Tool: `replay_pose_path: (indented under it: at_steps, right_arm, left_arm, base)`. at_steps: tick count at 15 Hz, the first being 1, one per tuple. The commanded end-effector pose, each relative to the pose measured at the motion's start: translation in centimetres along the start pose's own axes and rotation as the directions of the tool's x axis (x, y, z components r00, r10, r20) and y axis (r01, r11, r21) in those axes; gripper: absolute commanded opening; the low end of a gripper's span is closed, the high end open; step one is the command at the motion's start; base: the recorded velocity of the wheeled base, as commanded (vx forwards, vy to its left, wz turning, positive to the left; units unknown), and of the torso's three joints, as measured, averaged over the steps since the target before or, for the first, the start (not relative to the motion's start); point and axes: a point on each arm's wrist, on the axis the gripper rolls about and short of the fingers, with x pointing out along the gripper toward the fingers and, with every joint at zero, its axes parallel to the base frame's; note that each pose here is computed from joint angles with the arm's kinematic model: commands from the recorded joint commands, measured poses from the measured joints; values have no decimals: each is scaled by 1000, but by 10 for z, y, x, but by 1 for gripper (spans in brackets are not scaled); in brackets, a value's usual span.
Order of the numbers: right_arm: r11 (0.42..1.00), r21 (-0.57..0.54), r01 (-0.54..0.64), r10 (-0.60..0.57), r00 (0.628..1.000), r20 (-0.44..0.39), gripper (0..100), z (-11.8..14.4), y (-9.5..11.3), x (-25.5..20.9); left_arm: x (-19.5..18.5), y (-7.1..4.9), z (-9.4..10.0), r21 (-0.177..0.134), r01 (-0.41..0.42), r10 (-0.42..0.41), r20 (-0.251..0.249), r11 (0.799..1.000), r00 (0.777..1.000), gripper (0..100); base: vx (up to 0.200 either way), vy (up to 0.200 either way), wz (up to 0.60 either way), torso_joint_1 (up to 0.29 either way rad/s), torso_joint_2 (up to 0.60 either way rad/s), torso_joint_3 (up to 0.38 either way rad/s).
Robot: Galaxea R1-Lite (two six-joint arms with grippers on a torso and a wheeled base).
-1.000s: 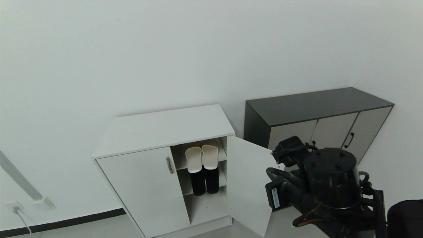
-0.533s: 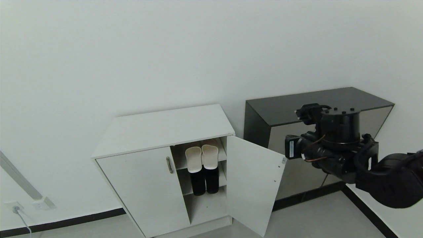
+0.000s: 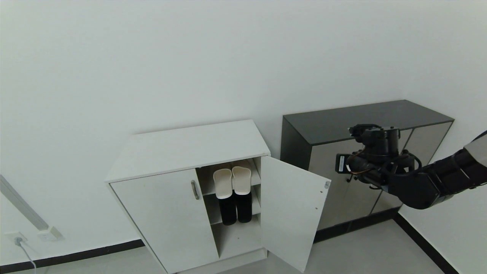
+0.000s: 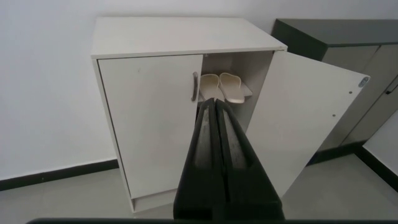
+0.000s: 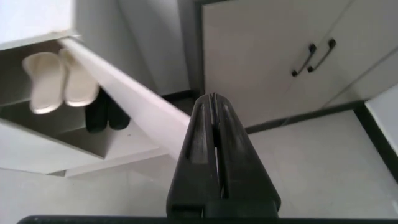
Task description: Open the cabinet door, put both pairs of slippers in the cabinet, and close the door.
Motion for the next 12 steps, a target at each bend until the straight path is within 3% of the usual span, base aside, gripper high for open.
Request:
replay_pose_path:
  at_steps: [1,8,12]
  right_arm:
    - [1000,8,10,-9,999,-43,0,-16,-1,19]
    - [999,28,26,-24,996,-88,0,-36,-1,43]
    - [998,56,25,-21,997,-73,0,-41,1,54]
  left_arm:
    - [0,0,0,0,0,0,0,1000,1000,0]
    - [0,0,0,0,0,0,-2,1000,1000,0]
    - [0,0,0,0,0,0,-2,1000,1000,0]
  base:
    - [0,0,0,0,0,0]
    - [0,0,0,0,0,0]
    - [0,0,0,0,0,0]
